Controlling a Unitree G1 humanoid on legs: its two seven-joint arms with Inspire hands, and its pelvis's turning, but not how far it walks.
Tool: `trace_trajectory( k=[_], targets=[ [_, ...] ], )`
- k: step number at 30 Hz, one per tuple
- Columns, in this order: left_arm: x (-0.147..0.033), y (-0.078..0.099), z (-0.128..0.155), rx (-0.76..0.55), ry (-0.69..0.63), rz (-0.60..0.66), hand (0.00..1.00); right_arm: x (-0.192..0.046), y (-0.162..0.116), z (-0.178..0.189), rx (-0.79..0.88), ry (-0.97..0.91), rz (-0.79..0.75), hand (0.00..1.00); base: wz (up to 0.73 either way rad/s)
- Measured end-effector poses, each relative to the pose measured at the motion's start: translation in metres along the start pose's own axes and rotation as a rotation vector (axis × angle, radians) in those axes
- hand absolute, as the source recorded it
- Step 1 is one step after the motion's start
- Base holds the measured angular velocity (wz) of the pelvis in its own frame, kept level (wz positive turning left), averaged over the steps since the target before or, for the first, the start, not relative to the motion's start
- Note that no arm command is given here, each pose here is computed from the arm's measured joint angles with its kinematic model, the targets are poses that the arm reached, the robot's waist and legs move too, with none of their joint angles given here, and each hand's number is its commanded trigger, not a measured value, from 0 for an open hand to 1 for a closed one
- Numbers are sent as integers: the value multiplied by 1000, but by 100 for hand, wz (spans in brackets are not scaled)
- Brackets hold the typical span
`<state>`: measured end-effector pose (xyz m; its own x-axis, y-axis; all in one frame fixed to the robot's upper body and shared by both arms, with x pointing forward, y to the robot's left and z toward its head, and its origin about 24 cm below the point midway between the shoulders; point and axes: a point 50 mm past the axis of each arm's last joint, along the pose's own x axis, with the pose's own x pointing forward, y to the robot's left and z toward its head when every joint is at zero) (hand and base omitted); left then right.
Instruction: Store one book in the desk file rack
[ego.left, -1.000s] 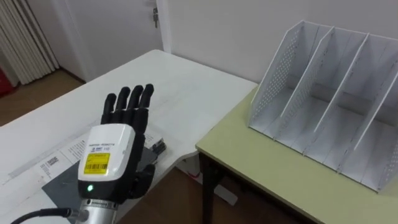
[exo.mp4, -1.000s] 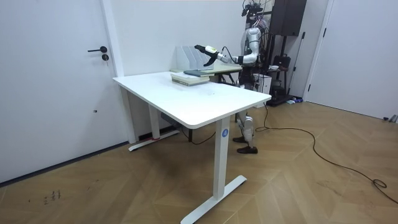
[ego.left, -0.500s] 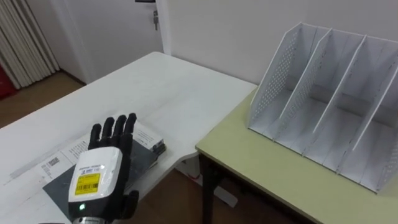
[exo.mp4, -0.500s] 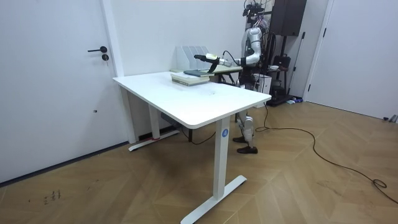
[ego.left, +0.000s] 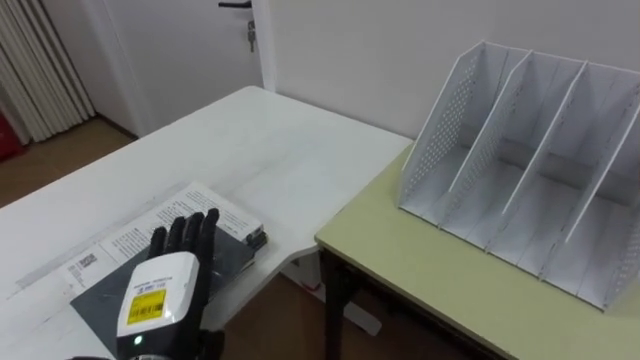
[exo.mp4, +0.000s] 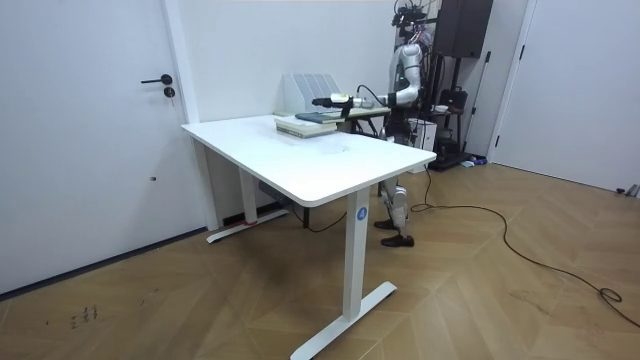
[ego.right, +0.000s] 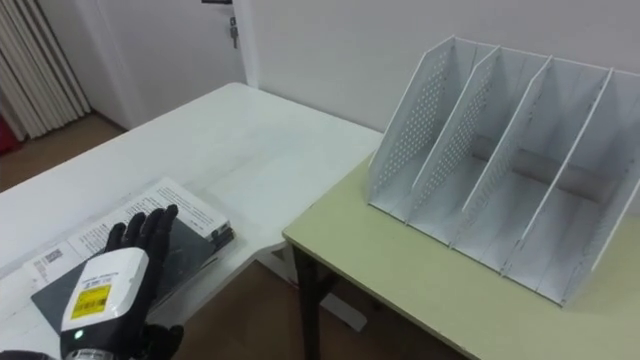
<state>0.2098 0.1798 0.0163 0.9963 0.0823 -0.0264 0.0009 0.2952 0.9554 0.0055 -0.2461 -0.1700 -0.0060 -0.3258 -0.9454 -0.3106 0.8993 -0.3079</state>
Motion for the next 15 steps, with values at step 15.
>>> trace_trajectory(
  k=[15],
  targets=[
    [-2, -14, -15, -1, 92, -93, 0, 0, -1, -1, 0, 17, 7, 0, 0]
  ],
)
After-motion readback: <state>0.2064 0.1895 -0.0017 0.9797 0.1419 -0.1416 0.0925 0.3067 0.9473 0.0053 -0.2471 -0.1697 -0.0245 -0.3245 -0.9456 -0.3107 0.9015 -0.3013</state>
